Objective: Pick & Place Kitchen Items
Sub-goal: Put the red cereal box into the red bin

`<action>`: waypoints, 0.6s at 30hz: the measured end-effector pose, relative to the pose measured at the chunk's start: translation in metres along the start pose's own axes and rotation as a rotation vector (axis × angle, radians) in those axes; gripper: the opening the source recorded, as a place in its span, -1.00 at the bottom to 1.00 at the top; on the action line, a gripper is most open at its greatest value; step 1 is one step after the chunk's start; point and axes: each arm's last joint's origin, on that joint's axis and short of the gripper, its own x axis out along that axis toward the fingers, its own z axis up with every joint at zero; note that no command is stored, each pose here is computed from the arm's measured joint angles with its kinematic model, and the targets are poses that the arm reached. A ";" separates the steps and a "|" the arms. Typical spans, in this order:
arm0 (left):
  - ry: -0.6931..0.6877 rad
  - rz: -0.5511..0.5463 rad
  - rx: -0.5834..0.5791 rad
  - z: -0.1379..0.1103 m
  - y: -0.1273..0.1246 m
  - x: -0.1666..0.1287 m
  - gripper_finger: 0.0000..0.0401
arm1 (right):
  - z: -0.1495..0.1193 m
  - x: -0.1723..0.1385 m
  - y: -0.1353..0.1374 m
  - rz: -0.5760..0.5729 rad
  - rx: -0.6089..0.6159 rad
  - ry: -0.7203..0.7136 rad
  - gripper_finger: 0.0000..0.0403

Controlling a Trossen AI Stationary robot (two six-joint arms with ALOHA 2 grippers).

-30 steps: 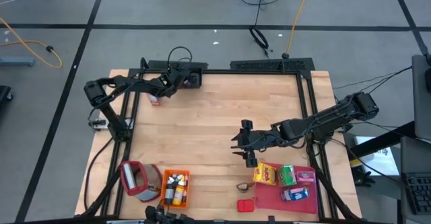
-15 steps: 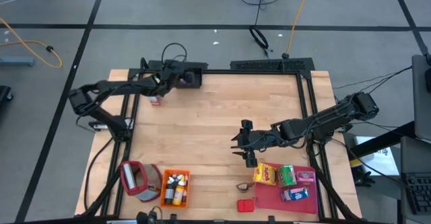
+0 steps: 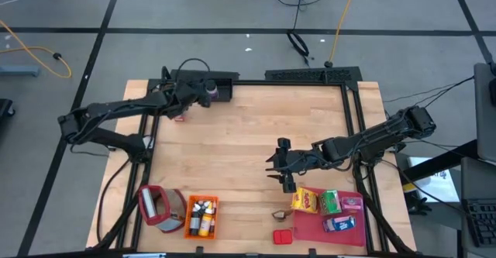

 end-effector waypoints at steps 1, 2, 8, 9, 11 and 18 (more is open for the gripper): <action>0.018 0.011 -0.004 -0.002 0.002 -0.002 0.47 | 0.000 0.000 0.000 0.000 0.000 0.000 0.16; 0.041 0.026 -0.001 -0.005 0.005 -0.005 0.47 | 0.000 0.000 0.000 0.000 0.000 0.000 0.16; 0.128 0.080 0.013 -0.015 0.015 -0.017 0.47 | 0.000 0.000 0.000 0.000 0.002 -0.001 0.16; 0.138 0.086 0.017 -0.017 0.016 -0.018 0.47 | 0.000 0.000 0.000 0.000 0.002 -0.001 0.16; 0.166 0.108 0.024 -0.020 0.018 -0.019 0.47 | 0.000 0.000 0.000 0.000 0.002 -0.002 0.16; 0.197 0.145 0.036 -0.024 0.022 -0.020 0.47 | 0.000 0.000 0.000 0.000 0.002 -0.003 0.16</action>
